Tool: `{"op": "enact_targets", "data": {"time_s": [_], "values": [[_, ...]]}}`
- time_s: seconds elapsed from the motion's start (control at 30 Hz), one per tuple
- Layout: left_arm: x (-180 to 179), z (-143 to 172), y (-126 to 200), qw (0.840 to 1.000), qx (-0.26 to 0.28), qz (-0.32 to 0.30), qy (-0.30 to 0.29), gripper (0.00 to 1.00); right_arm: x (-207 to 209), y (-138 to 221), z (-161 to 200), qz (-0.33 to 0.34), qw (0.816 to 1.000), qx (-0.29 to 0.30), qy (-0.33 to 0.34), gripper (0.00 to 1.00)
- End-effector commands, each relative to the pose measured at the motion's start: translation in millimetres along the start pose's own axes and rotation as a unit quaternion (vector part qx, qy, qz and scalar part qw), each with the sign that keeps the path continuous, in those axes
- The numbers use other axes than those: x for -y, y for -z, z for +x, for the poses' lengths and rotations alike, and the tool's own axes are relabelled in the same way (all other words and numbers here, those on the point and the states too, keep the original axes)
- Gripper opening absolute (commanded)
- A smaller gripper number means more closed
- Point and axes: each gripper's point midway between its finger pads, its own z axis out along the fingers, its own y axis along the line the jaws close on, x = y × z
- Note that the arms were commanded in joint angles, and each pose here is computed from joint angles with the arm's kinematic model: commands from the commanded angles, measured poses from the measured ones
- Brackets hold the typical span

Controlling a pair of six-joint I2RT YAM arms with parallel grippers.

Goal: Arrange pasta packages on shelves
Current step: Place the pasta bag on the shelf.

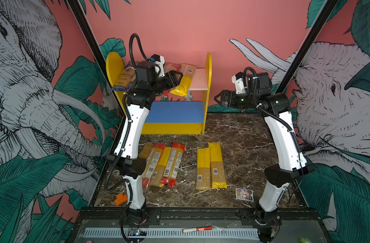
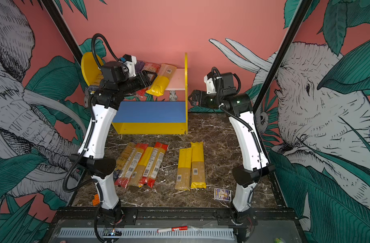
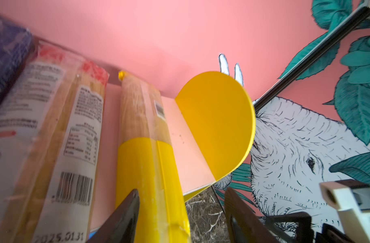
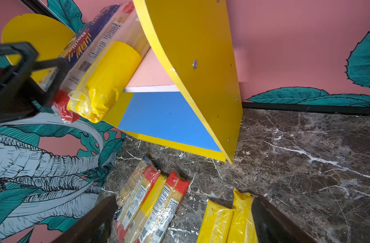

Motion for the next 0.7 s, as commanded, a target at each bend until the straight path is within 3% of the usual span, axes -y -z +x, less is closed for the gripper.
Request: {"op": "enact_targets", "data": {"time_s": [0.0, 0.4, 0.67], "values": [[32, -31, 23, 0.998, 0.048, 0.042, -0.019, 0.66, -9, 28, -11, -0.002, 0.999, 0.039, 0.025, 0.99], [56, -33, 40, 0.996, 0.048, 0.068, -0.026, 0.65, -1, 37, 0, 0.021, 0.999, 0.029, 0.032, 0.99], [65, 2, 87, 0.998, 0.012, 0.025, -0.060, 0.72, 6, 43, 13, 0.037, 0.999, 0.012, 0.035, 0.99]]}}
